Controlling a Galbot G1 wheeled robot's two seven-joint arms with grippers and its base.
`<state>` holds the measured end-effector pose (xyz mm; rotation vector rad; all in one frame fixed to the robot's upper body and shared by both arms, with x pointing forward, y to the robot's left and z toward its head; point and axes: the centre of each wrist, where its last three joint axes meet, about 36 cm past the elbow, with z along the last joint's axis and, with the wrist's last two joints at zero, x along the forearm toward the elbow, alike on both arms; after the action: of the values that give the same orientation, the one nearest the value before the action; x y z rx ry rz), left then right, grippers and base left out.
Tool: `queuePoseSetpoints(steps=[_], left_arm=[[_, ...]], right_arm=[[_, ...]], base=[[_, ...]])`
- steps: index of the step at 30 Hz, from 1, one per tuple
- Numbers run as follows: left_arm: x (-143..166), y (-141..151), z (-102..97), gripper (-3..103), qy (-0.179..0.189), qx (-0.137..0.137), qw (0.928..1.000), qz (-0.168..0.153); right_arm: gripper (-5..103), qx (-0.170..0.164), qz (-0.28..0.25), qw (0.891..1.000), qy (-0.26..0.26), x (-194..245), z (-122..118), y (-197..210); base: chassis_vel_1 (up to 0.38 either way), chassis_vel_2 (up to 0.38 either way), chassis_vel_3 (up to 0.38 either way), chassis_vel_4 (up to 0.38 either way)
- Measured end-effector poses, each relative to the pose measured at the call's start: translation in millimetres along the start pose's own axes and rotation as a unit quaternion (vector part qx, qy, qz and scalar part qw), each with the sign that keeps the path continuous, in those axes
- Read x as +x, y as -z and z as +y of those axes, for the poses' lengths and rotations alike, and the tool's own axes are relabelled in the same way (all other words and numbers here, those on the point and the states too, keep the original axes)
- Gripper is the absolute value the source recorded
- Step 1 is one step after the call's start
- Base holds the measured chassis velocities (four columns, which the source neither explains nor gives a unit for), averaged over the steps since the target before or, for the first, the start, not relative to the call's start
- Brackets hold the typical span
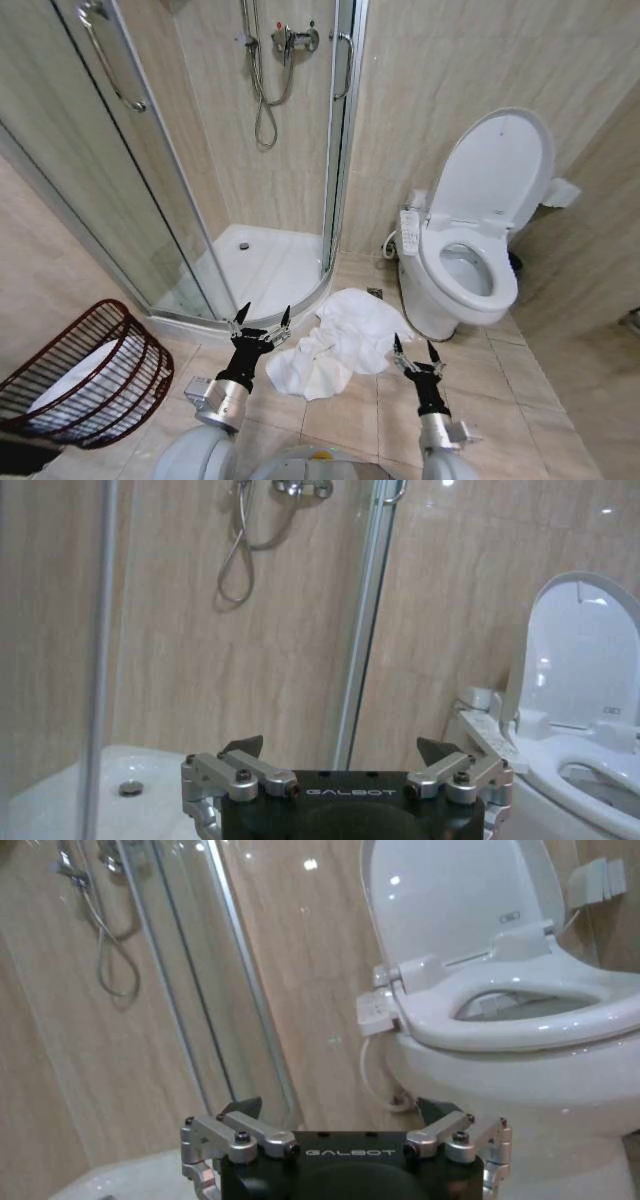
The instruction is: Discard the used towel into the hamper.
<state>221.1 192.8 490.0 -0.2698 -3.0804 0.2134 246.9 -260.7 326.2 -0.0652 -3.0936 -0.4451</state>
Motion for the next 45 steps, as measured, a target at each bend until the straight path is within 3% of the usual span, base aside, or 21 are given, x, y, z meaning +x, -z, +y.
queuePoseSetpoints(steps=[5,7,8,10,13,21,24,27,28,30,35,39,45], left_arm=[[0.0,0.0,0.0,100,0.000,0.000,1.0000,0.000],[0.1,0.0,0.0,100,0.000,0.000,1.0000,0.000],[0.1,0.0,0.0,100,0.000,0.000,1.0000,0.000],[0.1,0.0,0.0,100,0.000,0.000,1.0000,0.000],[0.0,0.0,0.0,100,0.000,0.000,1.0000,0.000],[0.0,0.0,0.0,100,0.000,0.000,1.0000,0.000],[0.0,0.0,0.0,100,0.000,0.000,1.0000,0.000],[0.0,0.0,0.0,100,0.000,0.000,1.0000,0.000],[0.0,0.0,0.0,100,0.000,0.000,1.0000,0.000],[0.0,0.0,0.0,100,0.000,0.000,1.0000,0.000],[0.0,0.0,0.0,100,0.000,0.000,1.0000,0.000],[0.0,0.0,0.0,100,0.000,0.000,1.0000,0.000],[0.0,0.0,0.0,100,0.000,0.000,1.0000,0.000]], right_arm=[[100,-0.012,0.047,0.998,0.031,-32.1,10.0,2.7],[100,-0.047,0.081,0.995,0.044,-49.9,3.3,-8.4],[100,-0.047,0.081,0.995,0.044,-49.9,3.3,-8.4],[100,-0.107,0.107,0.987,0.050,-68.5,4.1,-21.1],[100,-0.122,0.125,0.983,0.057,-80.2,10.0,-28.1],[100,-0.105,0.174,0.975,0.092,-94.0,30.7,-51.8],[100,-0.078,0.203,0.971,0.102,-94.6,42.3,-67.8],[100,0.006,0.239,0.963,0.123,-99.8,56.0,-89.1],[100,0.006,0.239,0.963,0.123,-99.8,56.0,-89.1],[100,0.040,0.259,0.957,0.126,-101.2,63.0,-99.8],[100,0.049,0.263,0.958,0.104,-100.3,66.5,-105.4],[100,0.089,0.268,0.956,0.078,-90.1,59.9,-130.1],[100,0.084,0.287,0.951,0.075,-81.6,44.9,-139.7]], base=[[0.012,-0.005,-0.006,0.006],[0.000,0.000,0.000,0.000],[0.000,0.000,0.000,0.000],[0.000,0.000,0.000,0.000],[0.000,0.000,0.000,0.000],[0.011,0.011,0.016,0.019],[0.049,0.026,0.022,0.028],[0.071,0.043,0.051,0.067],[0.072,0.069,0.053,0.078],[0.077,0.069,0.066,0.072],[0.032,0.029,0.035,0.022],[0.000,0.000,0.000,0.000],[0.000,0.000,0.000,0.000]])
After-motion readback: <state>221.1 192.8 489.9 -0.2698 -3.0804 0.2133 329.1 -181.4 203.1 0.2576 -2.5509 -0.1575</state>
